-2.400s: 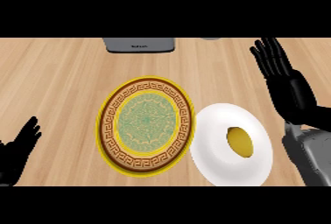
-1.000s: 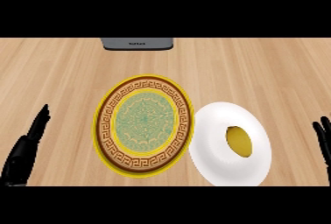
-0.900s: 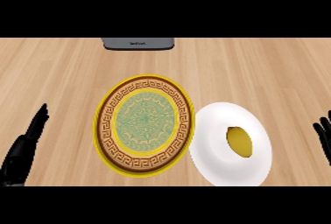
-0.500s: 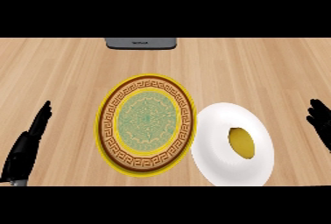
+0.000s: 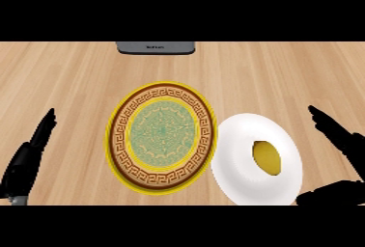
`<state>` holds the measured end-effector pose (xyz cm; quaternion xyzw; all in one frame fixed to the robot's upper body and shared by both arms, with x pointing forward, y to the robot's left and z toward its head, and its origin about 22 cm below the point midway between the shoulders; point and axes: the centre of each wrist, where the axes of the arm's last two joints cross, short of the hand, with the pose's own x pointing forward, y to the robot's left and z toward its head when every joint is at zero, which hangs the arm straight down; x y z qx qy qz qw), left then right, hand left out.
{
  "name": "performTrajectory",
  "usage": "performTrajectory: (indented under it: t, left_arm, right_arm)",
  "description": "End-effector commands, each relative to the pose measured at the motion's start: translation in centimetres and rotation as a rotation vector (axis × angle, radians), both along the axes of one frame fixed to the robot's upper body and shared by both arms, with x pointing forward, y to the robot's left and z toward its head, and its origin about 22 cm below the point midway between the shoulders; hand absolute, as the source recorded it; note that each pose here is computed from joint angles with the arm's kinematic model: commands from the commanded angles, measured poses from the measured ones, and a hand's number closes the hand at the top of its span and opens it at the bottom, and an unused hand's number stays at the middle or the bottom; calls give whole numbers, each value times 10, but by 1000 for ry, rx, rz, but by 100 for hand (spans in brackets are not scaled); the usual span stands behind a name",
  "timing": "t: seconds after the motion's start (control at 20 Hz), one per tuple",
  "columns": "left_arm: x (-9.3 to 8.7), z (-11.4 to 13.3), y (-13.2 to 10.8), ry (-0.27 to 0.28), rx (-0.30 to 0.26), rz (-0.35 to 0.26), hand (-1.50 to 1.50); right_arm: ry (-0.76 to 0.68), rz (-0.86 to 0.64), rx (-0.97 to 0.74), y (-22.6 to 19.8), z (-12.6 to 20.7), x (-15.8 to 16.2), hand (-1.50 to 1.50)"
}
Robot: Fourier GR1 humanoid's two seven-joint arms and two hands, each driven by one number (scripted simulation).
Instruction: Pick the lemon from the plate and place it in the plate
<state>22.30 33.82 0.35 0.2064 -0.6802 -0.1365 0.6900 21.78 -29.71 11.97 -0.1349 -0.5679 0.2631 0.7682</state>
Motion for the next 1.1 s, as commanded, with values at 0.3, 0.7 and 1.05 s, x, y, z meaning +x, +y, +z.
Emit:
performTrajectory:
  t: [0.3,0.7,1.05]
  left_arm:
    - [3,0,-14,12,-12,21,0]
    - [-9,-12,-10,-11,-9,6,0]
    - [-8,-9,16,17,-14,11,0]
  right_arm:
    - [132,140,-102,0,-34,28,-150]
    - [174,212,-78,7,-65,49,-150]
    - [215,220,-120,10,-72,34,-150]
